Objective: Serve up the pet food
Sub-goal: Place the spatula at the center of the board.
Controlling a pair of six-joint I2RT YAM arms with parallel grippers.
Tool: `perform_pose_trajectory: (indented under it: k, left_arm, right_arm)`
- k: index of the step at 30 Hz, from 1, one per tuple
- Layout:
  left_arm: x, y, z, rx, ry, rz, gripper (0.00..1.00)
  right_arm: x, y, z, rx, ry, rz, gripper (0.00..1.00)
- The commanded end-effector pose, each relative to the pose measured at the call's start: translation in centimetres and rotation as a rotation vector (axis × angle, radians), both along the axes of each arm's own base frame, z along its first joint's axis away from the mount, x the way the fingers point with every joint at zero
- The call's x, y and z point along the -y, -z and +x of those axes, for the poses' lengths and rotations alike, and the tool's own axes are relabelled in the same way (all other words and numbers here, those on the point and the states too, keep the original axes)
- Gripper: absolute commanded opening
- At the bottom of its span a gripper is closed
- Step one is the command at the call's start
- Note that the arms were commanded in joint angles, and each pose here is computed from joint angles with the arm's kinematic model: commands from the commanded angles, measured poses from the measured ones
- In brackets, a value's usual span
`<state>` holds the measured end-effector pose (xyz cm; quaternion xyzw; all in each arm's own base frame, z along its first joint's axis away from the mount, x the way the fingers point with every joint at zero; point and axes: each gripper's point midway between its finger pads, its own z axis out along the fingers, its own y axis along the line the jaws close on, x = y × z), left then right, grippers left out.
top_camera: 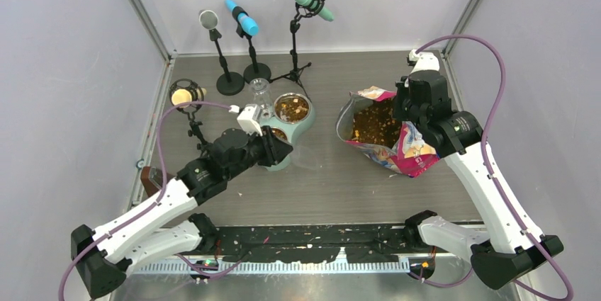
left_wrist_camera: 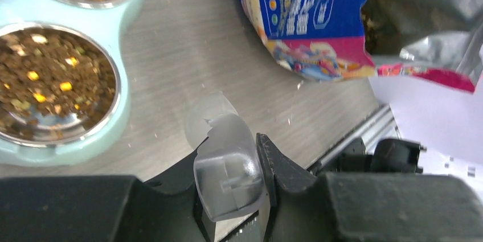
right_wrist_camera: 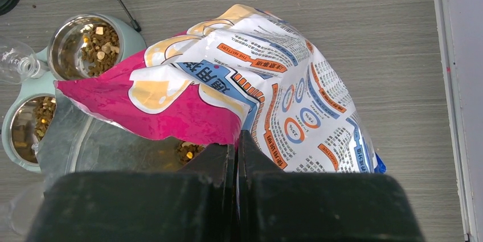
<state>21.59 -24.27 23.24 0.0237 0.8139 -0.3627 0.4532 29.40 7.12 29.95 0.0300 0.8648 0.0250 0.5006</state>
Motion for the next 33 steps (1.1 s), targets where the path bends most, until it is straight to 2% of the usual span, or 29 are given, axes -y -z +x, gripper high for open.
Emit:
perform_pose_trajectory:
  k: [1,4,10,13,16,20,33]
  left_arm:
    - [0.9,2.2,-3.7,-0.091,0.147,-0.024,0.00]
    - [-0.4,4.7,-5.0,-0.147,0.121,-0.009,0.00]
    - [-4.8,8.5,-5.4,-0.188,-0.044,0.071,0.02]
    - [-7.1,9.7,-5.4,-0.204,-0.147,0.103,0.16]
    - [-10.1,11.0,-5.2,-0.237,-0.304,0.130,0.38]
    - [-12.3,11.3,-4.8,-0.230,-0.421,0.141,0.59]
    - [-18.1,10.3,-5.1,-0.255,-0.681,0.308,0.69]
  right_arm:
    - [-0.2,-4.5,0.5,0.134,0.015,0.079,0.05]
    - [-0.3,-4.3,0.5,0.130,0.008,0.080,0.05]
    - [-0.8,-3.7,0.5,0.110,-0.010,0.092,0.05]
    - [-0.9,-3.6,0.5,0.108,-0.014,0.097,0.05]
    - [-1.1,-3.8,0.4,0.119,-0.024,0.111,0.05]
    - [-1.2,-4.0,0.4,0.125,-0.028,0.114,0.05]
    - [-1.1,-4.4,0.3,0.135,-0.030,0.109,0.05]
